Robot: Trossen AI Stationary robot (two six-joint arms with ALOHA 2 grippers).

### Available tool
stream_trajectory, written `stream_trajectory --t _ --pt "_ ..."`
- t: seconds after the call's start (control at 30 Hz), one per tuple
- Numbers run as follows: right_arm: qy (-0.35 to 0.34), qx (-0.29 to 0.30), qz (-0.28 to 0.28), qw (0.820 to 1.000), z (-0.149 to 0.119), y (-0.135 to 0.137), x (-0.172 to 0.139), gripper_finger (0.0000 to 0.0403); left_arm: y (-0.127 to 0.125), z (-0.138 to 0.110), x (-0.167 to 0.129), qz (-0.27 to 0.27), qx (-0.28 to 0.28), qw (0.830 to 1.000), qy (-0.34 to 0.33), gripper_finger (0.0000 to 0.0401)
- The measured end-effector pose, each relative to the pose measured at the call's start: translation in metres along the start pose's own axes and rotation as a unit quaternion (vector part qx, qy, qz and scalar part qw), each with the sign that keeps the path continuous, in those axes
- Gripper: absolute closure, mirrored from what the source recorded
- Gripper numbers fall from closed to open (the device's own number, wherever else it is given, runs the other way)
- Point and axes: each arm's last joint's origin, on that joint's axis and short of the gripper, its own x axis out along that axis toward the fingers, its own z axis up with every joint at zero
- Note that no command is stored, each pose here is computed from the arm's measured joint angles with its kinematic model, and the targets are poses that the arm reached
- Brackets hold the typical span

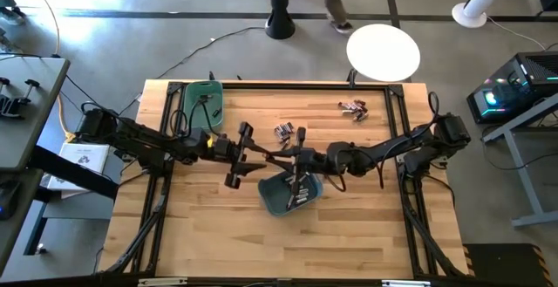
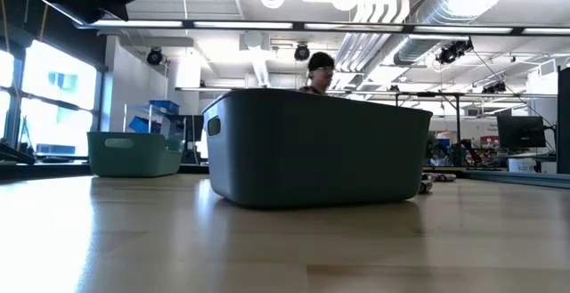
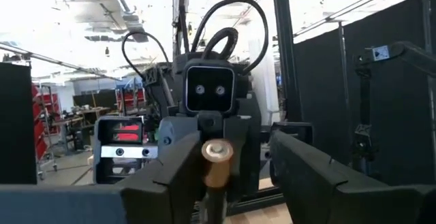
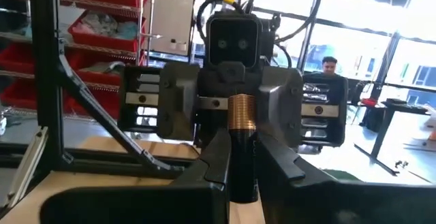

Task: Sort batteries
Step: Put the black battery into the green bin

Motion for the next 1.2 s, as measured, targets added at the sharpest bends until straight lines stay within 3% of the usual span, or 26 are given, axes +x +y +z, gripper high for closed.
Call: stream_trajectory --t 0.3,0.6,0.97,1.2 --pt "-0.010 -0.005 0.002 1.000 0.002 0.002 -0.001 0.0375 0.002 0.000 0.000 0.011 0.005 1.000 0.000 0.0280" --pt "-0.011 -0.001 0.004 1.000 0.003 0.002 -0.001 0.0375 0.001 0.000 0.000 0.006 0.022 1.000 -0.001 0.0365" --pt "0.026 0.009 0.012 1.000 -0.004 0.003 -0.001 0.0337 -0.003 -0.006 0.000 -0.009 0.037 0.999 0.028 0.0367" --pt "0.101 0.016 -0.027 0.994 -0.005 -0.002 -0.010 0.0269 -0.003 -0.011 -0.003 0.022 0.044 0.996 0.077 0.0367"
